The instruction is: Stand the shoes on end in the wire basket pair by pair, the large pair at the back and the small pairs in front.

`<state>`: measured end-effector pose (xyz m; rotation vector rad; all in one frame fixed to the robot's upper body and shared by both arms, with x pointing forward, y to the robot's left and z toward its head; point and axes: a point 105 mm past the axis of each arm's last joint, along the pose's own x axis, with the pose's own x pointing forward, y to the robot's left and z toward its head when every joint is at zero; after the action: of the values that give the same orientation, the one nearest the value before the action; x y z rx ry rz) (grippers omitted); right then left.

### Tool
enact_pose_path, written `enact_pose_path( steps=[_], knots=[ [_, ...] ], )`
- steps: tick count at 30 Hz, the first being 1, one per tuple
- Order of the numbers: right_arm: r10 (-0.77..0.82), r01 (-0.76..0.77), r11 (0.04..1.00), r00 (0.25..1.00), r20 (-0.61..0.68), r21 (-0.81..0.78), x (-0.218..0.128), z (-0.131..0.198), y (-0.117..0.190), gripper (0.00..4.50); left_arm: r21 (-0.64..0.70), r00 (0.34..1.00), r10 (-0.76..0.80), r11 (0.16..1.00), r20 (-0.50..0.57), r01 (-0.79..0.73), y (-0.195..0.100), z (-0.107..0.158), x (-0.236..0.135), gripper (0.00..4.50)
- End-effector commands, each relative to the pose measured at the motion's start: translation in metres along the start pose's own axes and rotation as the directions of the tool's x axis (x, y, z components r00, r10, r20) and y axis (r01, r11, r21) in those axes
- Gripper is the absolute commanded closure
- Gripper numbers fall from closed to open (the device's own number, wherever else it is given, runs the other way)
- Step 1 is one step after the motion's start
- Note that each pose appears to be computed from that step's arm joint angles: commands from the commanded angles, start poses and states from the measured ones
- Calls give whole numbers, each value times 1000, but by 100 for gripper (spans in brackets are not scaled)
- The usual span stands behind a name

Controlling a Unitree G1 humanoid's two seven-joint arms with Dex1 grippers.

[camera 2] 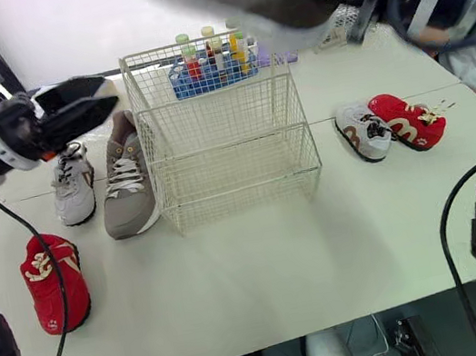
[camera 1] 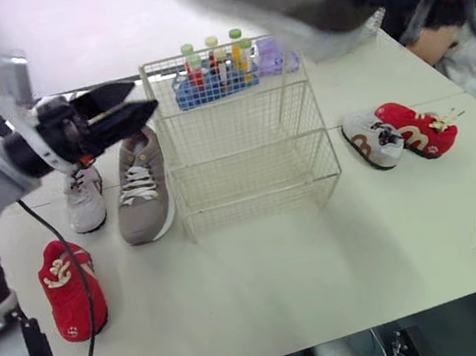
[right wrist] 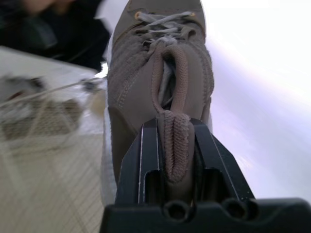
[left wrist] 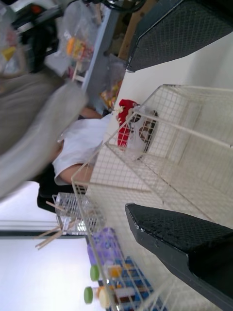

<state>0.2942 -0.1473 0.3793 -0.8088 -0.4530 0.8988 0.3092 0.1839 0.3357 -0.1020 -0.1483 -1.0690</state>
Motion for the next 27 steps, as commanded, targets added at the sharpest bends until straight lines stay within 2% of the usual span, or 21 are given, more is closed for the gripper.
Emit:
enact_pose_path(
  steps=[1, 5, 8, 12, 16, 19, 22, 27],
  knots=[
    [104, -96, 970, 994, 24, -223, 0, 20, -1, 433, 24, 1000, -8, 1000, 26, 7, -2, 31, -15, 0],
    [179, -175, 909, 984, -25, -379, 9, 12, 3, 433, -4, 1000, 9, 1000, -14, -9, -1, 40, -24, 0],
    [219, -195, 881, 976, 6, -432, 17, 15, 7, 433, -20, 999, 1, 1000, -38, -2, -2, 39, -25, 0],
    [265, -201, 850, 962, 66, -487, 27, 25, 13, 433, -52, 997, -4, 999, -77, 0, 1, 27, -21, 0],
    [281, -181, 805, 955, 94, -564, 37, 34, 12, 433, -49, 985, -43, 998, -168, 35, -4, 4, -16, 0],
    [289, -175, 798, 951, 111, -577, 39, 40, 10, 433, -43, 981, -47, 998, -187, 39, -3, -3, -15, 0],
    [293, -173, 793, 949, 118, -584, 39, 45, 9, 433, -44, 980, -48, 998, -191, 41, -2, -5, -14, 87],
    [297, -185, 789, 949, 101, -585, 37, 44, 7, 433, -48, 989, -46, 998, -138, 40, 0, 2, -11, 327]
  ],
)
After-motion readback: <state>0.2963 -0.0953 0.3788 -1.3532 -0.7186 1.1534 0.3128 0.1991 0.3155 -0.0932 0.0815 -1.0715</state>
